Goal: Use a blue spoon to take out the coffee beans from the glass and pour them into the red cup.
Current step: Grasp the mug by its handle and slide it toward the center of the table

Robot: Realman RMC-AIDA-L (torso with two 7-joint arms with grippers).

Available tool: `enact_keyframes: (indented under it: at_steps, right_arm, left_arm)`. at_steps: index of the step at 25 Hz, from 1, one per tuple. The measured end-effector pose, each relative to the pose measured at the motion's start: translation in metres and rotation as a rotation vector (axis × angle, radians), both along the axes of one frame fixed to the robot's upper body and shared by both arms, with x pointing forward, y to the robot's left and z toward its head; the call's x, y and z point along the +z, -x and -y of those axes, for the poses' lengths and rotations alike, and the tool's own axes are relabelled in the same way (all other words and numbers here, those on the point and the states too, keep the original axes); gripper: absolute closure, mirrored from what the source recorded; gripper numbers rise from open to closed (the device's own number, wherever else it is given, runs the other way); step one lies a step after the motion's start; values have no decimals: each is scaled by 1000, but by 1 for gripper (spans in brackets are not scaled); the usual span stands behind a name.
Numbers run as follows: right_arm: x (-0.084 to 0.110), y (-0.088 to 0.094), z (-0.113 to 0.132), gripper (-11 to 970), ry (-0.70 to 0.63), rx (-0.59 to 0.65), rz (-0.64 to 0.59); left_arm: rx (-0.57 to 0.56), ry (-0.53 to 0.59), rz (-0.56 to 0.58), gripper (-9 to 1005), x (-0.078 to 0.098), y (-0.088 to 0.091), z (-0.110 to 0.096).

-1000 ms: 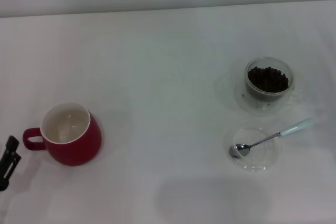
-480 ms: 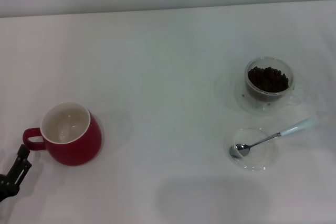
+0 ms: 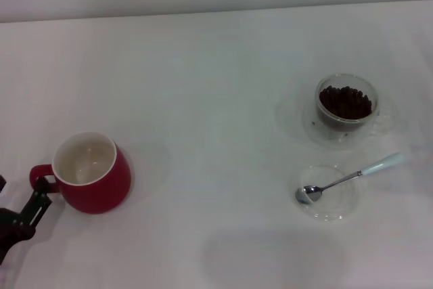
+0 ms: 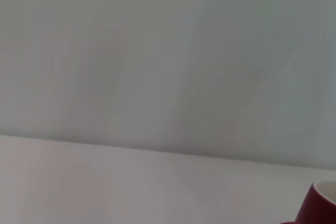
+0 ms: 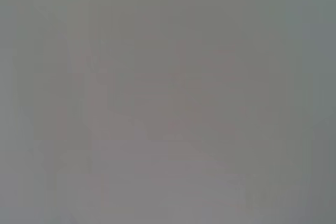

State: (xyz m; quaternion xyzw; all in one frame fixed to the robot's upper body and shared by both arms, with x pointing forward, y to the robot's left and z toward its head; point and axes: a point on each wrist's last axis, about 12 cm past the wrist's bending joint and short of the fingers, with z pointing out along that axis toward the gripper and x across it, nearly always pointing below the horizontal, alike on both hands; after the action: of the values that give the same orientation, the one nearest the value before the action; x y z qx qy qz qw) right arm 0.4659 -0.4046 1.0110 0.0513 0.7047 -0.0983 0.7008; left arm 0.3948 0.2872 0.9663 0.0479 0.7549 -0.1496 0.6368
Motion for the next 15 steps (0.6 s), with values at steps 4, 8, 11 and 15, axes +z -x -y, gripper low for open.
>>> enact_keyframes:
  at_steps: [4, 8, 11, 15]
  right_arm:
    - [0, 0, 0, 86, 1, -3, 0]
    - [0, -1, 0, 86, 1, -3, 1]
    - [0, -1, 0, 86, 0, -5, 1]
    - [0, -1, 1, 86, -1, -8, 0]
  left_arm:
    - [-9, -2, 2, 182, 1, -5, 2]
    - [-20, -9, -5, 182, 1, -14, 4]
    - [-24, -10, -27, 183, -1, -17, 7]
    - [-28, -7, -43, 183, -2, -21, 10]
